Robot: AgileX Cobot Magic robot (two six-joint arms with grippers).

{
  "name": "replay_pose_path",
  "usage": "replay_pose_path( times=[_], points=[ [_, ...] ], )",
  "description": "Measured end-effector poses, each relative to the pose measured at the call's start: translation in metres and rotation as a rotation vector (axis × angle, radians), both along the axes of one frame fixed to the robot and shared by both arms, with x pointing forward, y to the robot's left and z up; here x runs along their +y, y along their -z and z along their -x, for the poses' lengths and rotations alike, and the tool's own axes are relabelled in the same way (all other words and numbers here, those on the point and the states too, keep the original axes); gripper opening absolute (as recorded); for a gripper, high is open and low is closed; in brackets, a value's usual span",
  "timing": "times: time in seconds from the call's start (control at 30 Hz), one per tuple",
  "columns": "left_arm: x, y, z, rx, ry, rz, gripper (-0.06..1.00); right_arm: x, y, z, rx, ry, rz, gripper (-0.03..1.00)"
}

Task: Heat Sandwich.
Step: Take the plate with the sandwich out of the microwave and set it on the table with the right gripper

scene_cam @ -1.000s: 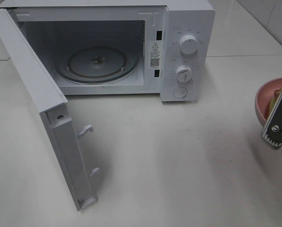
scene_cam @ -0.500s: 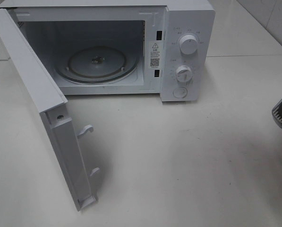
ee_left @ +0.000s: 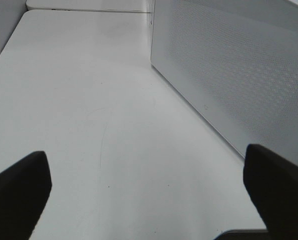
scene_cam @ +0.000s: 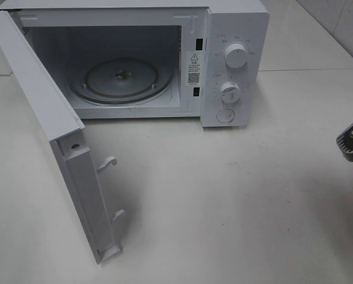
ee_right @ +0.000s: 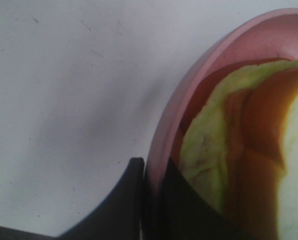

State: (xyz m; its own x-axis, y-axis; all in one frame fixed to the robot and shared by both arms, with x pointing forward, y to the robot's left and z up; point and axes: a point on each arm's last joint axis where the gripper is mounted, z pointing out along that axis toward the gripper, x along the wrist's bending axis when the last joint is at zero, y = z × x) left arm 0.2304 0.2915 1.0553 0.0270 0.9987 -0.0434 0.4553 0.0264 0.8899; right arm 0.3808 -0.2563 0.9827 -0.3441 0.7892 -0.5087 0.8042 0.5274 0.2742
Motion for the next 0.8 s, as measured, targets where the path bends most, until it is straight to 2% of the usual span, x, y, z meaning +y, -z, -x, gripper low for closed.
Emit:
replay_pose_path(
  times=[0.13,0.8],
  points=[
    [0.000,0.000,0.000,0.000,0.000,0.000,0.97,0.003,0.009,-0.005,0.026,0.027,0.017,0.05],
    [0.000,0.000,0.000,0.000,0.000,0.000,0.97,0.025,0.053,-0.032,0.041,0.099,-0.043,0.06]
  ],
)
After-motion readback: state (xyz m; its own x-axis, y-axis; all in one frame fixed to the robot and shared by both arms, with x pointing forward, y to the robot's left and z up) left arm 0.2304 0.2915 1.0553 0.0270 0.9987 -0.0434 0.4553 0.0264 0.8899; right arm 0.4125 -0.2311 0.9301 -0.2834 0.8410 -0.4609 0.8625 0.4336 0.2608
